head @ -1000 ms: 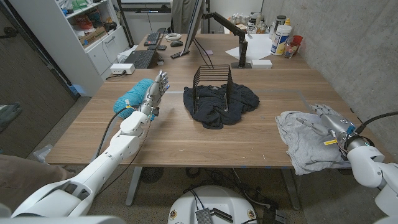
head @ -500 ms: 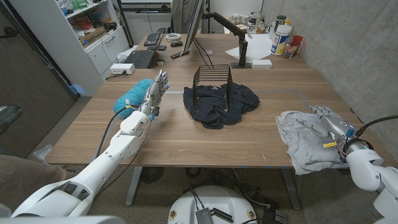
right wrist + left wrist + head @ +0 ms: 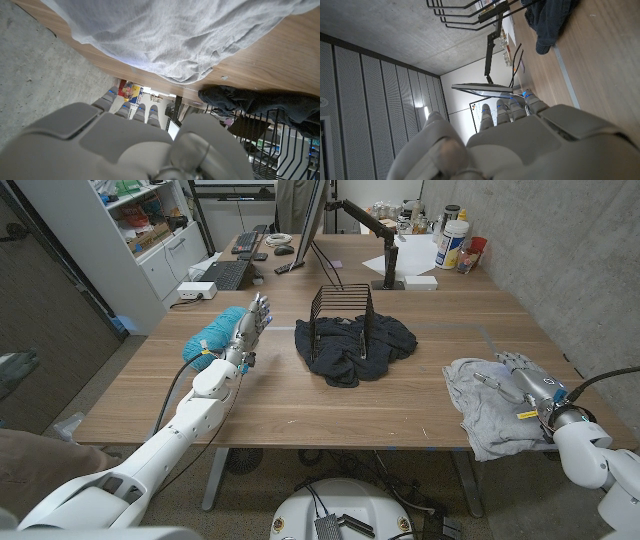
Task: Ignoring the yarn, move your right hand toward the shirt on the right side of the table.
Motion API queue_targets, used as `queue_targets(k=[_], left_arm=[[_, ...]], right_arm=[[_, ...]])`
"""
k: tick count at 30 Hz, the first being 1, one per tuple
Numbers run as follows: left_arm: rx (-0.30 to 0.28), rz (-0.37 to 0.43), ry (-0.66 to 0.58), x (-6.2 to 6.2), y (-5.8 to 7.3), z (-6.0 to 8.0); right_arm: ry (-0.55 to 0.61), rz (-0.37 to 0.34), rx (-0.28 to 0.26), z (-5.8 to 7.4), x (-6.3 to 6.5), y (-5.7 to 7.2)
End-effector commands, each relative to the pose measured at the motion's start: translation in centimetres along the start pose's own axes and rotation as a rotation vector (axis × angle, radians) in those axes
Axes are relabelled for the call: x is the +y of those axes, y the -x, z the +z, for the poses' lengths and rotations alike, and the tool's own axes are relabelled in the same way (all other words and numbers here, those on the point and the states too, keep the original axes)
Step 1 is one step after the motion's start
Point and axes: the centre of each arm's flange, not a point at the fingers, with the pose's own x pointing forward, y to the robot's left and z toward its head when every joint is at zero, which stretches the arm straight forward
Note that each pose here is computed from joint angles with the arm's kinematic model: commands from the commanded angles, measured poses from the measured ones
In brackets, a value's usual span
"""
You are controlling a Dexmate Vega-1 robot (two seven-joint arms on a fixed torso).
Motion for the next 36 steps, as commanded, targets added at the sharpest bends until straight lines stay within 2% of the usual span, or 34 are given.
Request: queue_targets(k=[1,36], left_arm=[[-0.004,0.005,0.001,0.2,0.1,0.1],[-0.005,0.009,0.004,0.5,0.2,0.1]], right_arm=[[0.012,-0.003,0.014,-0.3,0.5,0.0],[0.045,0.027,0.042,-0.9,1.8,0.1]])
